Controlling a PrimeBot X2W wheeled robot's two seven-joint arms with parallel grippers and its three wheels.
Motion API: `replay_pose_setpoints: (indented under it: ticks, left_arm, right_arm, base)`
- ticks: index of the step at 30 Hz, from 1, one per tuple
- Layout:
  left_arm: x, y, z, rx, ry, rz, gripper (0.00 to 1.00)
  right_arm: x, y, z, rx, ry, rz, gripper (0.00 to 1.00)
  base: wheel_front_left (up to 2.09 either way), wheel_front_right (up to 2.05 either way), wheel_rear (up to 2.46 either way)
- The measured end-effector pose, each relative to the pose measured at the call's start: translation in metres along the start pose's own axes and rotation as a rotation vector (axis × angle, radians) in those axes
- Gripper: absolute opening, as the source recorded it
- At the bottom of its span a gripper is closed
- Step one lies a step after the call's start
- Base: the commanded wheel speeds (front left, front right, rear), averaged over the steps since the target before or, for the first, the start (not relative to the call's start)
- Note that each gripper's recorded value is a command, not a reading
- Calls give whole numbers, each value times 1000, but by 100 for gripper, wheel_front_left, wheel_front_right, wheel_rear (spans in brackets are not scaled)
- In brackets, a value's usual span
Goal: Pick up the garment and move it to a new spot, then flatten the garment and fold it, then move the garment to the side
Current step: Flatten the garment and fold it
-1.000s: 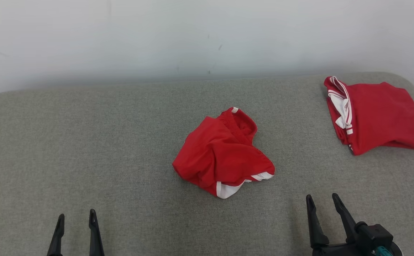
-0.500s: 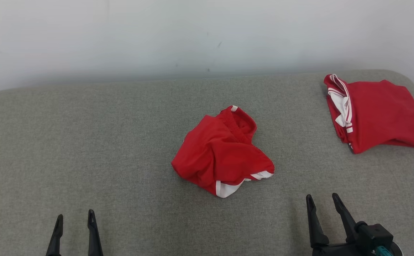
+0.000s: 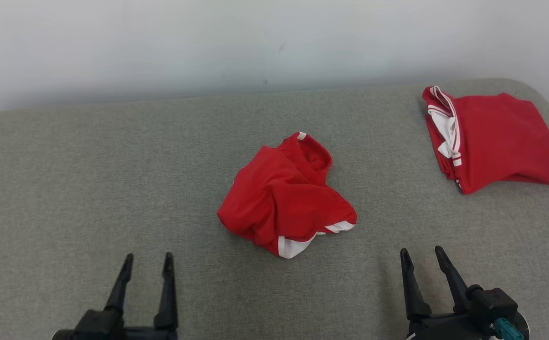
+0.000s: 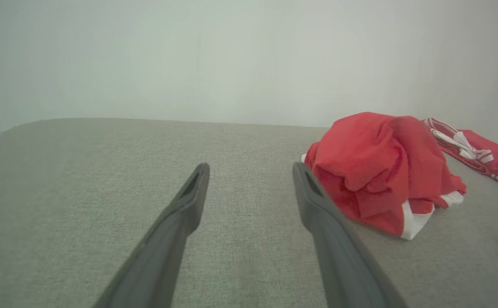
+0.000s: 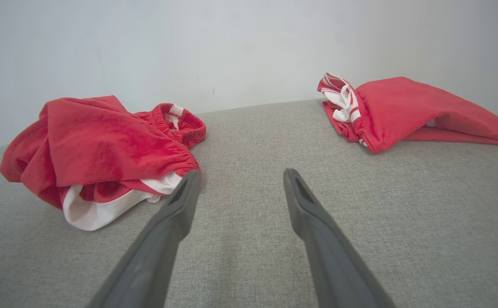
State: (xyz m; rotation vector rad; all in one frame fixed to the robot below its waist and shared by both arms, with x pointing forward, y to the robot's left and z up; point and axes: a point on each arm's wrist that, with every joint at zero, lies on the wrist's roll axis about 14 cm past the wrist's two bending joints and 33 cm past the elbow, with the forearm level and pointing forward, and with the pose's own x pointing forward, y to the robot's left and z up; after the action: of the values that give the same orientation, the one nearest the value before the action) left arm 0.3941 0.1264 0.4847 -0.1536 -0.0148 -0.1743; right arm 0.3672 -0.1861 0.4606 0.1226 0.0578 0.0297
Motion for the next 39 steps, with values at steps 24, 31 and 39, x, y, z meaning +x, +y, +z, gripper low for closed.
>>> replay_pose_setpoints:
  ticks: [24, 31, 39]
  left_arm:
    - [45, -128, -87, -7, 252, -421, 100]
    - [58, -141, -101, 22, 287, -453, 0]
    - [65, -133, -78, 15, 218, -427, 0]
  right_arm:
    - [-16, -49, -4, 29, 17, -162, 100]
    - [-25, -62, -7, 25, 31, -208, 100]
    - [-26, -60, -12, 29, 45, -204, 100]
  base:
    - [0, 0, 0]
    - [0, 0, 0]
    - [0, 0, 0]
